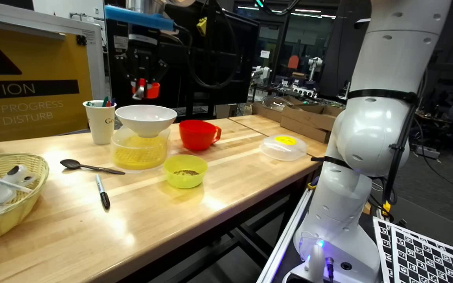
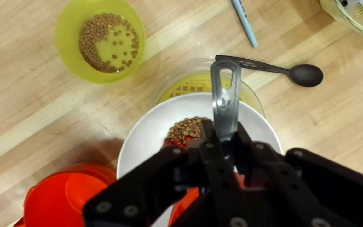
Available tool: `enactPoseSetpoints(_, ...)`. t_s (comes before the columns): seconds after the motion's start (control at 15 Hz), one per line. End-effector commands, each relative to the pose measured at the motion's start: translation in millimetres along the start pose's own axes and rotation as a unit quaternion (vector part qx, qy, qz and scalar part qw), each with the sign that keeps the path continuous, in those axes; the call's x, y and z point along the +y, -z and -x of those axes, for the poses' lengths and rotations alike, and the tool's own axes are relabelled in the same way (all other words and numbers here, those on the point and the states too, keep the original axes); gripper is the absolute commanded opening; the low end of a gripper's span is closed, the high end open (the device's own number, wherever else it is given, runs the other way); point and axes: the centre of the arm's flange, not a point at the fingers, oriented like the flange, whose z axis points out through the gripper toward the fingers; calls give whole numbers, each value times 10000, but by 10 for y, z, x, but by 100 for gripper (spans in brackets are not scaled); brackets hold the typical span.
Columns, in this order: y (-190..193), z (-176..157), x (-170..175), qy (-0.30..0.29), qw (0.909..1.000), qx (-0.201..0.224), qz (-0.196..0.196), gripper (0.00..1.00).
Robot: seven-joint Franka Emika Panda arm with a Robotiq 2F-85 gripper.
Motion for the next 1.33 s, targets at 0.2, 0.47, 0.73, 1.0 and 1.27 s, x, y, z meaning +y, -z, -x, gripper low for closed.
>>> enactPoseSetpoints(0.2, 40, 134, 141, 634, 9965, -332, 421, 4)
enactPoseSetpoints(0.47, -54, 225, 126, 1153, 9881, -700, 745, 4)
enactPoseSetpoints(0.73, -122, 266, 117, 1700, 9727, -1273, 937, 4)
enactPoseSetpoints(1.0, -158, 205, 103, 1832, 9648, -1532, 1097, 4)
enactPoseSetpoints(1.27, -189, 102, 76, 1820, 9613, -1690, 1196, 4)
